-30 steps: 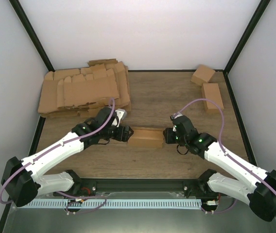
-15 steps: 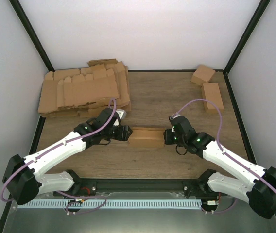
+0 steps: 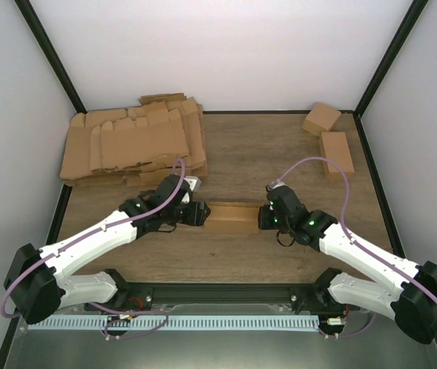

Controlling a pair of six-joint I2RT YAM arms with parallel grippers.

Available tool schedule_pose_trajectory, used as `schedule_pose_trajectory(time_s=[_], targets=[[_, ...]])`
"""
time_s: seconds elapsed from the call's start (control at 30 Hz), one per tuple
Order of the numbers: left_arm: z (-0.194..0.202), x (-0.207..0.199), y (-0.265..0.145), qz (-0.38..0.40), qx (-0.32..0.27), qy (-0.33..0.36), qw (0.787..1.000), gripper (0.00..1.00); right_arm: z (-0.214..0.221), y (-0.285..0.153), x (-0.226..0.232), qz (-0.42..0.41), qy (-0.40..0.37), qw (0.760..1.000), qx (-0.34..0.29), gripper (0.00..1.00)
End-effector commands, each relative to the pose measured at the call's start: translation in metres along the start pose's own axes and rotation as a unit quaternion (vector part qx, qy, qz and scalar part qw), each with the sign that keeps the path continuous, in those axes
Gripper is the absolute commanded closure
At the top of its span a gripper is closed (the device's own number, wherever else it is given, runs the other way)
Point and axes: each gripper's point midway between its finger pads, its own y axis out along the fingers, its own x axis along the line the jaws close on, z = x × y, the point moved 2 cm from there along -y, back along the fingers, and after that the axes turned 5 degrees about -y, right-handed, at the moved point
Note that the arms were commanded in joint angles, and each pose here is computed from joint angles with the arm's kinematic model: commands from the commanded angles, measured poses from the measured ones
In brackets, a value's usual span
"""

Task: Fold the paper box

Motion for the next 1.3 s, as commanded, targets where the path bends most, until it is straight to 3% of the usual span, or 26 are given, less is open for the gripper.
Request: schedule_pose_trajectory(time_s=[0.0,0.4,0.6,0.8,1.1,1.27], targets=[[-0.001,-0.002,0.002,0.003,-0.008,-0.003,1.0,0.37,0.008,0.001,-0.004,0.015,0.008,1.0,0.008,0.99],[0.006,-0.002,0.006,0.001,-0.002,-0.002,1.0,0.4,0.032,0.01,-0.012,0.029,0.024,0.999,0.032,0.99],[0.003,0.004,0.005,-0.021,-0.009,-0.008,1.0,0.42,0.019,-0.001,-0.011,0.043,0.024,0.999,0.02,0.99],[-0.002,0.003,0.007,-0.027,-0.012,-0.016,0.999,0.56,0.006,-0.009,-0.001,0.035,0.011,0.999,0.023,0.99],[-0.01,-0.001,0.017,-0.032,-0.008,-0.006,0.999,0.63,0.004,-0.005,0.003,0.037,-0.003,0.998,0.043,0.97],[-0.012,-0.004,0.023,-0.032,-0.002,0.001,0.999,0.74,0.0,-0.007,0.003,0.052,-0.014,0.997,0.052,0.96]])
